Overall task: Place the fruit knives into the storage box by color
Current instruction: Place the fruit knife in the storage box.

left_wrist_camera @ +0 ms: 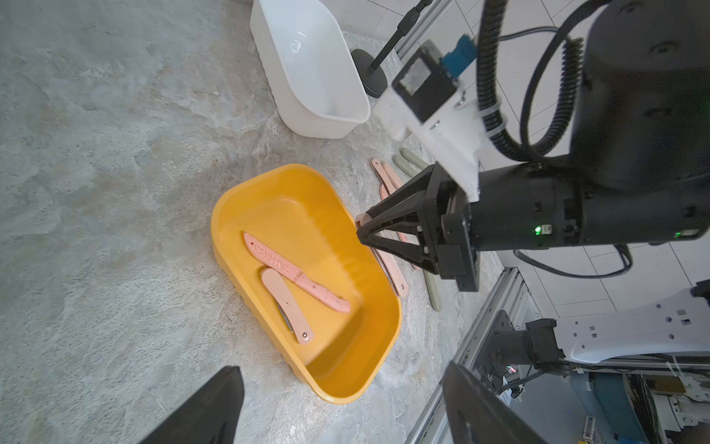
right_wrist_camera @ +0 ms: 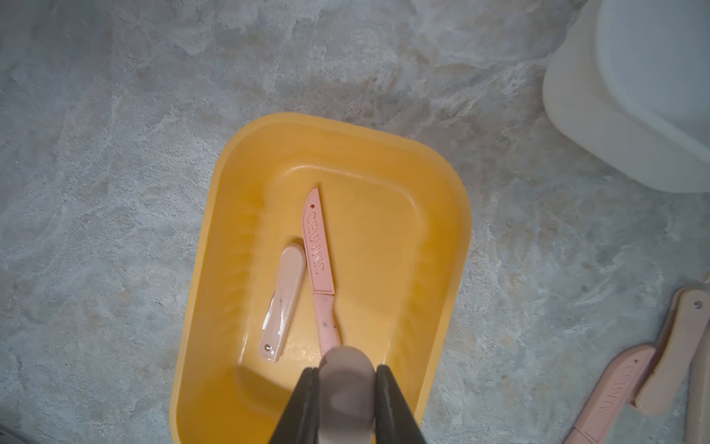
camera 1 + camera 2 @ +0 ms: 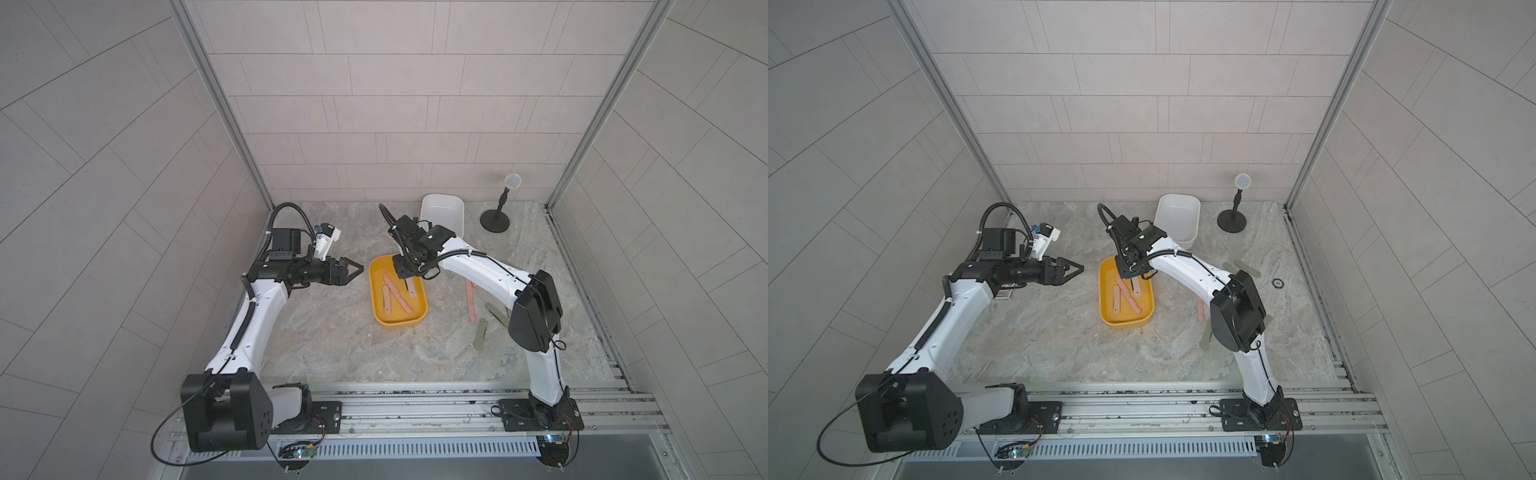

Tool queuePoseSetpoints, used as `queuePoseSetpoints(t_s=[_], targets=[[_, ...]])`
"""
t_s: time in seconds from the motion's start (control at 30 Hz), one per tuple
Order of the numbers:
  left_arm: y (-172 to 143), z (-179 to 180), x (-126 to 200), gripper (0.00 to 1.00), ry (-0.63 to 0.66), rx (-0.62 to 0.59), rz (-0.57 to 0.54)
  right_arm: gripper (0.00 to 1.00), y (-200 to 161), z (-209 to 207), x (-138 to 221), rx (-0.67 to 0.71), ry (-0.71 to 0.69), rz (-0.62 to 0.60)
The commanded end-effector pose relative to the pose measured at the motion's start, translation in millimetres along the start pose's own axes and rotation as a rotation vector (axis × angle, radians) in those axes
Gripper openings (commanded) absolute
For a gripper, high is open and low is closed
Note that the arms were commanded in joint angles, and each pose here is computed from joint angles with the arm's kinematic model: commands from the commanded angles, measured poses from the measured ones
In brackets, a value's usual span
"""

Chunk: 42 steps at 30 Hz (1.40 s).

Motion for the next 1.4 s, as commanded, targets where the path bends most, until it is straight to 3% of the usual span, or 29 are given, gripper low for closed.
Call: queuePoseSetpoints(t_s=[0.0,0.5,0.87,0.93,1.13,1.37], targets=[[-8.9,1.9,-3.4,0.88,-0.023,0.016,0.02,0.22,-5.8,2.8,-13.2,-0.011,-0.008,0.029],[-26.8,21.1,-20.9,0.88,-0.022,0.101,0.105,0.22,-12.7,2.1,-70.0,-0.018,-0.028,0.095],[-28.8,20.6,-23.3,0.88,-0.026,0.098,0.115,0.24,-7.4,-4.1,-84.7,-0.038,-0.025,0.105],[-29.0,20.7,-23.5,0.88,-0.025,0.098,0.116,0.27,-6.3,-2.5,-81.4,-0.037,-0.017,0.101],[-29.1,19.6,-23.9,0.88,-0.025,0.088,0.117,0.52,3.9,0.7,-58.4,-0.036,0.007,0.054],[-25.7,15.6,-21.1,0.87,-0.027,0.071,0.101,0.61,14.5,1.8,-19.7,-0.042,0.047,-0.03]])
Point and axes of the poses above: each gripper's point midway between its finger pads, its own x axis back along the fingers, its own z axis along the line the jaws close on, y = z × x, the point moved 1 cm from there along x, back along the fingers, and after that the axes turned 13 degrees about -x, right-handed, at the moved point
